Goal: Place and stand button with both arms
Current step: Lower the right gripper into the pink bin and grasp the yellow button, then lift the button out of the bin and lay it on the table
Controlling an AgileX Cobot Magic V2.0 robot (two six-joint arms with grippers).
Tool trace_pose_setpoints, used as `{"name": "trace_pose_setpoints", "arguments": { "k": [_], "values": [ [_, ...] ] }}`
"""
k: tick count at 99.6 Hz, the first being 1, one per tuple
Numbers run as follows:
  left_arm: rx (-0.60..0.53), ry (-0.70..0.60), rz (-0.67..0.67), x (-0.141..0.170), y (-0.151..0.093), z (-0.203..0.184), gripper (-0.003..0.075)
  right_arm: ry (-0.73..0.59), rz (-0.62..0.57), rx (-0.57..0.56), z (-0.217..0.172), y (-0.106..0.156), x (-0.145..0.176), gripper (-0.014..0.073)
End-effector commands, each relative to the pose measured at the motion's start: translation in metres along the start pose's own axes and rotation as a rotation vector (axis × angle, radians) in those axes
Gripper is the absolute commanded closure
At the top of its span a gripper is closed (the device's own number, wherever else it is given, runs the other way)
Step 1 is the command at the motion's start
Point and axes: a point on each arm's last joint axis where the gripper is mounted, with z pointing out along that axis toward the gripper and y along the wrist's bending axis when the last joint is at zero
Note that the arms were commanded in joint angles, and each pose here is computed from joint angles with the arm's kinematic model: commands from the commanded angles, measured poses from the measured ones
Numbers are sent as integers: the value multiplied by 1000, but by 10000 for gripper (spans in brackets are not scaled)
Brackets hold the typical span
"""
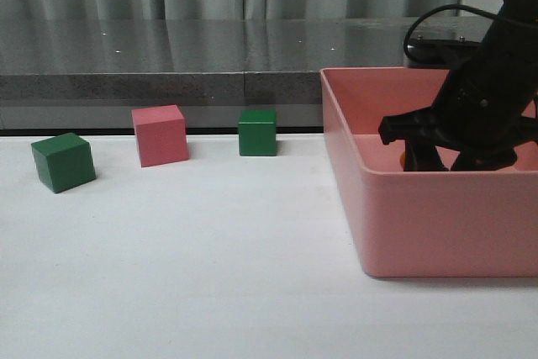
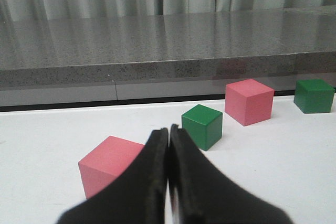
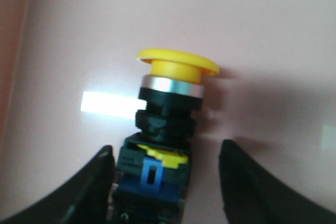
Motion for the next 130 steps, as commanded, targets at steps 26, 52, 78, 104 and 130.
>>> {"name": "trace_pose_setpoints", "arguments": {
  "k": [26,52,78,104,130],
  "values": [
    [4,-69,-19,6,-1,0,740,-122,-33,-34,-69,14,-38,635],
    [4,-69,-19,6,-1,0,739,-324,-509,-155,-141,99,-66,636],
    [4,-69,-19,6,-1,0,740,-377,-1063,-236,-126,186,-57,636],
    [4,-69,-19,6,-1,0,740,-302,-1270,-274,-73,228,-37,636],
    [4,-69,-19,6,-1,0,740,-214,-1323,-293,-29,242,-17,631]
  ]
}}
